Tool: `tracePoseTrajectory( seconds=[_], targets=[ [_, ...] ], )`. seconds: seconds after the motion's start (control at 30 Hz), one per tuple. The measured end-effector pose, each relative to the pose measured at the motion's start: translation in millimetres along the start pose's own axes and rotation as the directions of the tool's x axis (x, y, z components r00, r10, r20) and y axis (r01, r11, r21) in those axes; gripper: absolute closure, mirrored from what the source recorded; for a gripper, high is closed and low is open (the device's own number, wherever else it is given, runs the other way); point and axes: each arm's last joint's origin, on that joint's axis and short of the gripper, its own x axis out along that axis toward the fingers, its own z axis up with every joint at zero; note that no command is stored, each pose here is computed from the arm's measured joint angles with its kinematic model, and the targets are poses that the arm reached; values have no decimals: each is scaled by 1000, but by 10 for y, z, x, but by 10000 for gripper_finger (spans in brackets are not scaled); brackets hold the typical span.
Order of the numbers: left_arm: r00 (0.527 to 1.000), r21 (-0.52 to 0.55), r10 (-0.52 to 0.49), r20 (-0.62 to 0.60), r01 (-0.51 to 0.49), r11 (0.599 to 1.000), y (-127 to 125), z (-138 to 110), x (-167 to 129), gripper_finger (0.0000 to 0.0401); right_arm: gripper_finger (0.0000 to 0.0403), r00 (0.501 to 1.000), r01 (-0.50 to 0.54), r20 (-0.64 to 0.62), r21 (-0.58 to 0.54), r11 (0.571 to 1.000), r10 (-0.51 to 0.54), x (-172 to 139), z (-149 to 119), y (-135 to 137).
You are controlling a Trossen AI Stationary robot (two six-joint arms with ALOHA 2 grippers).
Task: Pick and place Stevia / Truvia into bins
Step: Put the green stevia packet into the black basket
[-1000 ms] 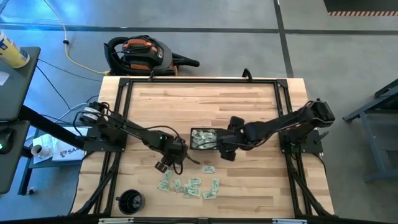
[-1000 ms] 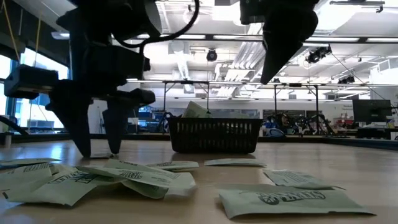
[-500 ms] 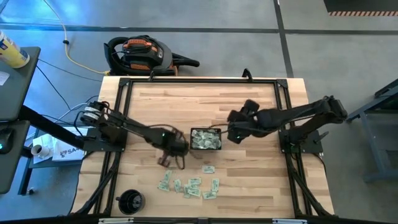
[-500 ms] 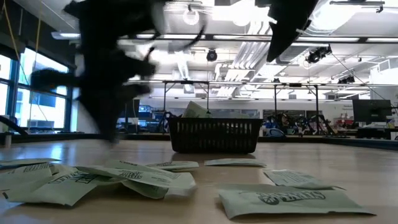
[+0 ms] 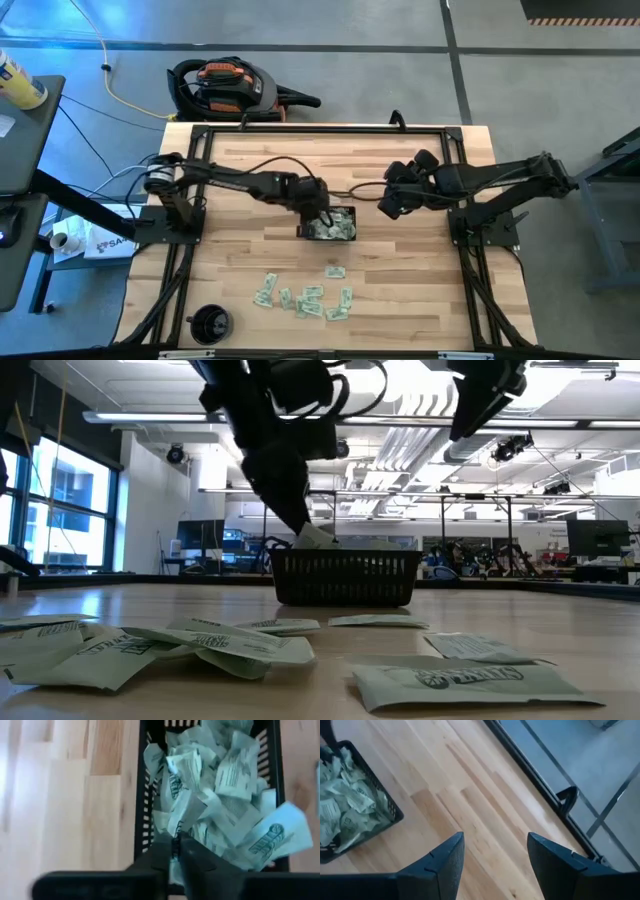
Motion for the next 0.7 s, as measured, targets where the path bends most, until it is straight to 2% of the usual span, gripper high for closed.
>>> tracePoseTrajectory(
  seconds=[0.1,0.23,0.3,0.37,0.47,0.57,0.63,0.7],
  targets=[
    [1000,-61,-22,-13,21,998,-34,-10,32,264,195,1000,-6,-14,0,1000,6,15,-47,36],
    [999,-59,-37,29,38,998,-127,121,-77,171,195,999,-12,-48,-15,1000,12,114,-176,107],
    [998,-54,-44,38,46,998,-164,215,-206,134,195,994,-61,-88,-40,997,57,198,-260,167],
    [999,-64,-49,23,50,997,-202,294,-347,107,195,979,-164,-134,-58,985,155,303,-340,256],
    [998,-94,-57,-21,55,994,-291,370,-530,83,195,918,-376,-152,-43,926,366,472,-449,445],
    [993,-110,-32,-114,19,994,-396,347,-666,78,195,824,-563,-77,-6,826,561,594,-521,662],
    [987,-125,-29,-156,9,992,-504,319,-719,84,195,768,-640,-19,-13,768,640,657,-560,809],
    [979,-135,-22,-202,-5,991,-638,249,-759,95,195,729,-683,11,-34,729,684,711,-601,955]
  ],
)
